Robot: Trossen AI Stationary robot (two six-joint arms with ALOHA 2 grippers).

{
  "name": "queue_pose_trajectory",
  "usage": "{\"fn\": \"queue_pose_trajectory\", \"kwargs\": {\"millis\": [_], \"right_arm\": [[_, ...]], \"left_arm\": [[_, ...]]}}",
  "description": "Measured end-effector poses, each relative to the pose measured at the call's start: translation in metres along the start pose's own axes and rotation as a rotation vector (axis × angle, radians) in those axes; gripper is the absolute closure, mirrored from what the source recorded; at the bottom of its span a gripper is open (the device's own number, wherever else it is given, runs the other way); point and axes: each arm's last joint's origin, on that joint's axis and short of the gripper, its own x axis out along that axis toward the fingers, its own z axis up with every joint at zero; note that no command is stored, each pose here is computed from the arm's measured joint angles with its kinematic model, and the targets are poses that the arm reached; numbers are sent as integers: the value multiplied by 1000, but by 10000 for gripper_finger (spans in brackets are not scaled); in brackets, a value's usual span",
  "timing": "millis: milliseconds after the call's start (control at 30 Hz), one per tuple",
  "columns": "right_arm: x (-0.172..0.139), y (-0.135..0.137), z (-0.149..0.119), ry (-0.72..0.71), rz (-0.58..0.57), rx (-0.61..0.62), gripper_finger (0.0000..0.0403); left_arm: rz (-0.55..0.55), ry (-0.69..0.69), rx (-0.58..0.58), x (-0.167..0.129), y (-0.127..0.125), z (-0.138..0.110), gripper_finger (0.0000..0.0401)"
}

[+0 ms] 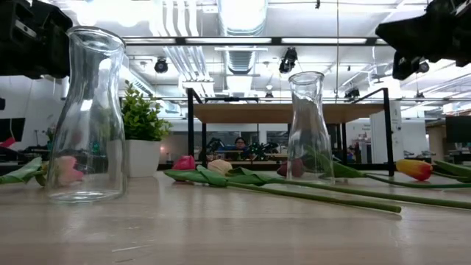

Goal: Pick and place flowers into a vace then onto a shelf
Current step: Put the yellow tulip into the right transparent vase

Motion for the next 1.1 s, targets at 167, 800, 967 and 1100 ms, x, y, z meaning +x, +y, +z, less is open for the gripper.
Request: {"fn": "queue_pose_trajectory", "kwargs": {"millis": [167,800,967,1100], "right_arm": [[4,-3,-7,55,-116,-20,314],[38,24,63,393,-106,264,246],[58,31,78,501,-248,396,248],[70,36,87,617,-346,423,248]], "left_arm": [[0,0,0,0,0,0,350],[0,-13,26,0,0,1,350],[0,-18,26,0,0,2,350],[-1,-31,25,0,0,3,350]]}}
